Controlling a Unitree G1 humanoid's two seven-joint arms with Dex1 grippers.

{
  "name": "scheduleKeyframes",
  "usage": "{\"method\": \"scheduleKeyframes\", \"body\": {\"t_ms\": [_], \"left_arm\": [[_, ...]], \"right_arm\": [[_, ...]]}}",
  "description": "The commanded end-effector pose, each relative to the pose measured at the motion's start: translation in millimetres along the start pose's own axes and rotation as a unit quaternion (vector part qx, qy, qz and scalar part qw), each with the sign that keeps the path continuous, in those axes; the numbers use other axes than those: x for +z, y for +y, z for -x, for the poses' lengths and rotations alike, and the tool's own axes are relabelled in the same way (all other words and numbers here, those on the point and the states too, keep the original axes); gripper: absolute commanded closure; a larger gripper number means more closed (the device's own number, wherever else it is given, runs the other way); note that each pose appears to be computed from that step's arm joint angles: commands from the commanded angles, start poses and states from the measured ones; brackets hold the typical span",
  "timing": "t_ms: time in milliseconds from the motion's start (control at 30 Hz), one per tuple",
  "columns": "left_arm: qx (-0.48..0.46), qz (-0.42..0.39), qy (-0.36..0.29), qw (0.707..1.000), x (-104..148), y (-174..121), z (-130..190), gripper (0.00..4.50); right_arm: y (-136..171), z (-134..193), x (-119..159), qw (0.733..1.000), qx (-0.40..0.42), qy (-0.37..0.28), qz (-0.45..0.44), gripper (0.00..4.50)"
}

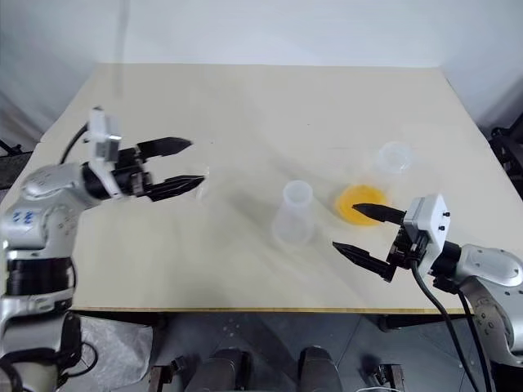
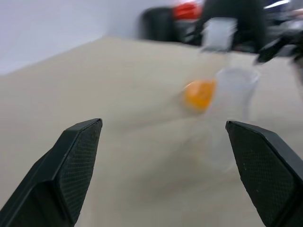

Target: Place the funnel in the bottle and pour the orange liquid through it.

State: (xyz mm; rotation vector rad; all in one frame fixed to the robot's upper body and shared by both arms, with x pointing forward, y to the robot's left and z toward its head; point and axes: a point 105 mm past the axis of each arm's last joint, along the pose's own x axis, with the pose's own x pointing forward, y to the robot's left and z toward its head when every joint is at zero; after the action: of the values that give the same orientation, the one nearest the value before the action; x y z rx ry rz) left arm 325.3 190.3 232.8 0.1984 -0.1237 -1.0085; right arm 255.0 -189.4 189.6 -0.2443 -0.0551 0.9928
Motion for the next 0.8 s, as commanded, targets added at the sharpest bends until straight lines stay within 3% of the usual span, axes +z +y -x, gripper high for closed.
{"method": "scheduleKeyframes", "body": {"t_ms": [33,200,367,600,800], "left_arm": [[0.084,-0.022,0.002,0.996,0.4,4.9,30.6,0.05],[0.201,0.017,0.025,0.979,-30.3,-6.0,81.9,0.05],[0.227,0.045,0.027,0.973,-41.0,-12.1,92.8,0.05],[0.191,0.05,0.042,0.979,-39.6,16.3,51.3,0.05],[0.175,0.063,0.146,0.972,-47.0,36.9,26.2,0.05]], "right_arm": [[-0.7,0.1,8.2,1.0,0.013,-0.011,0.013,0.0],[-3.0,-2.3,10.2,1.0,0.019,-0.018,0.014,0.0],[-2.5,-4.6,9.0,0.999,0.026,-0.02,0.013,0.0],[1.8,-10.9,8.4,0.999,0.024,-0.033,0.015,0.0],[10.9,-7.9,4.7,0.999,0.01,-0.035,0.013,0.0]]}}
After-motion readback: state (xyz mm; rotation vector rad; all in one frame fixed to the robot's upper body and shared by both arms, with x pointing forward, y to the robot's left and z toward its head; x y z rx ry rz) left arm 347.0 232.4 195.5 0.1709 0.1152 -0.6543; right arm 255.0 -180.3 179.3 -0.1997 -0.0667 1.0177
